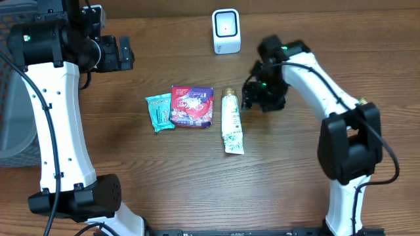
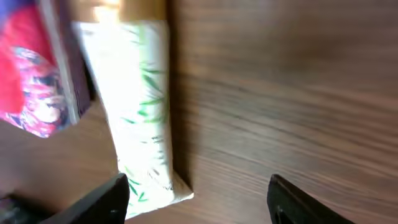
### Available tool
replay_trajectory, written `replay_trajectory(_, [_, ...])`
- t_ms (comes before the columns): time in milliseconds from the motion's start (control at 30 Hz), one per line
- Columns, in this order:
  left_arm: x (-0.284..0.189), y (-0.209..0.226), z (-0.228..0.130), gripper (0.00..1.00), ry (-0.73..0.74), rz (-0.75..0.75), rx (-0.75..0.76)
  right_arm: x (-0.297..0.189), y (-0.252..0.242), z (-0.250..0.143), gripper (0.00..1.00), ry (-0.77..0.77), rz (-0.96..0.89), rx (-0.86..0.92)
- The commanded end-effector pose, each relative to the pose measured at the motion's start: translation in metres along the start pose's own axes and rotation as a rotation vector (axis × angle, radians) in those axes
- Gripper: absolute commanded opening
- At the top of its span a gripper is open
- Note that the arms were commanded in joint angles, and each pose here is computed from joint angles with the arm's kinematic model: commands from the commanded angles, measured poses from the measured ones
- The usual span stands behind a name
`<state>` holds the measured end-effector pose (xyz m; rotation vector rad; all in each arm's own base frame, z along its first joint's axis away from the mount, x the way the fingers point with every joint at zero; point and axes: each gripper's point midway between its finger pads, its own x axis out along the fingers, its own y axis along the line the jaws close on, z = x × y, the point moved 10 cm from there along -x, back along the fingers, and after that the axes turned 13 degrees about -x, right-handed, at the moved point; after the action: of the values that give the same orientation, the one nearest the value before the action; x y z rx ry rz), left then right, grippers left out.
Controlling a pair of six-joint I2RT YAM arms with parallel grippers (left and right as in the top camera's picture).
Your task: Scan the item barcode
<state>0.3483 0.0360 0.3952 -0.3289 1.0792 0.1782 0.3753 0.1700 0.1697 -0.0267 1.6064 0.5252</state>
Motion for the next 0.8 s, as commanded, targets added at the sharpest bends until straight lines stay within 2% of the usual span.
replay_trajectory(0, [0.002,0.000,0.001,1.00,0.002,0.001,-0.006,-0.019,0.050,-0.002,0.72,-0.084,-0.286,-0.117])
replay_trajectory(200, [0.002,0.000,0.001,1.00,0.003,0.001,-0.006,0.008,0.099,-0.018,0.77,-0.114,-0.531,-0.174])
replay_trajectory(567, [0.002,0.000,0.001,0.99,0.002,0.001,-0.006,0.063,0.125,-0.041,0.79,-0.109,-0.545,-0.275])
replay_trajectory(767, [0.002,0.000,0.001,1.00,0.002,0.002,-0.007,0.072,0.120,-0.043,0.87,-0.132,-0.675,-0.270])
